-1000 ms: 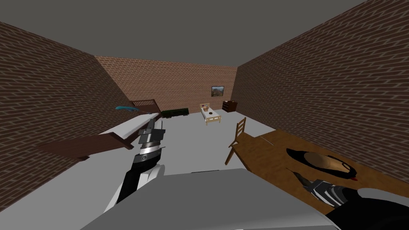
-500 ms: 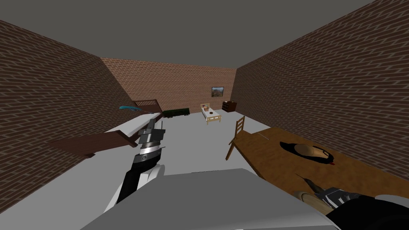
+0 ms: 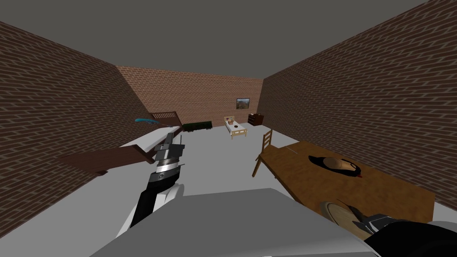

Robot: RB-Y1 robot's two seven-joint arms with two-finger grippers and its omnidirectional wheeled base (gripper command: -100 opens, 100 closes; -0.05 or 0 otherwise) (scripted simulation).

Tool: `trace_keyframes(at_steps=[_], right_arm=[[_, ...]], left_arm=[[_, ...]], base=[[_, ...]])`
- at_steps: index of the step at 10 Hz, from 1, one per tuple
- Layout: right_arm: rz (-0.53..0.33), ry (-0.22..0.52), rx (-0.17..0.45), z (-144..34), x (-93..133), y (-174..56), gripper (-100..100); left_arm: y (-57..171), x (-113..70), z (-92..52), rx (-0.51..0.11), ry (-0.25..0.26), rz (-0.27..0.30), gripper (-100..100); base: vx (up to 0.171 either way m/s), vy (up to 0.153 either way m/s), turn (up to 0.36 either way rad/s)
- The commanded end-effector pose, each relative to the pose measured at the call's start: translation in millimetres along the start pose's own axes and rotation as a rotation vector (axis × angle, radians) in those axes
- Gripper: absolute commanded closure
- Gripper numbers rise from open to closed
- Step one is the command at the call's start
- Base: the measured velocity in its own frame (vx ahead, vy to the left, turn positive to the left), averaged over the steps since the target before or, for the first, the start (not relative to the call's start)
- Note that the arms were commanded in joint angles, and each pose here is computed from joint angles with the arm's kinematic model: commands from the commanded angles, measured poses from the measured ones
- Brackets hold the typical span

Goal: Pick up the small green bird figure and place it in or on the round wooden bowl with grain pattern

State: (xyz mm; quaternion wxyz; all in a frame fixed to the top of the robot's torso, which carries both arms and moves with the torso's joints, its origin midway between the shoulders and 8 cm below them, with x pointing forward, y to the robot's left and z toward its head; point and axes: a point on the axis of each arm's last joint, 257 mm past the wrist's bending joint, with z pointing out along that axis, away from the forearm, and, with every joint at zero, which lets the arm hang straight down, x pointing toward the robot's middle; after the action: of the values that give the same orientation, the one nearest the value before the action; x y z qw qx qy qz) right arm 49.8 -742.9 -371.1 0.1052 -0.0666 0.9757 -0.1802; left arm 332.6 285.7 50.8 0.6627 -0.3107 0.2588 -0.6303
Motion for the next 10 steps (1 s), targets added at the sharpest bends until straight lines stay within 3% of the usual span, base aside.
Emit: trace_keyframes(at_steps=[1,3,4,5,7,10], right_arm=[[0.000,0.000,0.000,0.0,0,0,-100],[0.000,0.000,0.000,0.0,0,0,-100],[0.000,0.000,0.000,0.0,0,0,0],[-0.019,-0.011,-0.015,3.1,-8,-3,-100],[-0.013,0.002,0.006,0.6,-1,-14,-100],[-0.046,-0.019,-0.017,5.2,-16,-22,-100]], left_arm=[[0,0.0,0.0,0.000,0.000,0.000,0],[0,0.0,0.0,0.000,0.000,0.000,0],[0,0.0,0.0,0.000,0.000,0.000,0],[0,0.0,0.0,0.000,0.000,0.000,0],[0,0.0,0.0,0.000,0.000,0.000,0],[0,0.0,0.0,0.000,0.000,0.000,0]], base=[[0.000,0.000,0.000],[0.000,0.000,0.000],[0.000,0.000,0.000],[0.005,0.024,-0.024],[0.006,0.027,-0.015],[0.010,0.033,-0.027]])
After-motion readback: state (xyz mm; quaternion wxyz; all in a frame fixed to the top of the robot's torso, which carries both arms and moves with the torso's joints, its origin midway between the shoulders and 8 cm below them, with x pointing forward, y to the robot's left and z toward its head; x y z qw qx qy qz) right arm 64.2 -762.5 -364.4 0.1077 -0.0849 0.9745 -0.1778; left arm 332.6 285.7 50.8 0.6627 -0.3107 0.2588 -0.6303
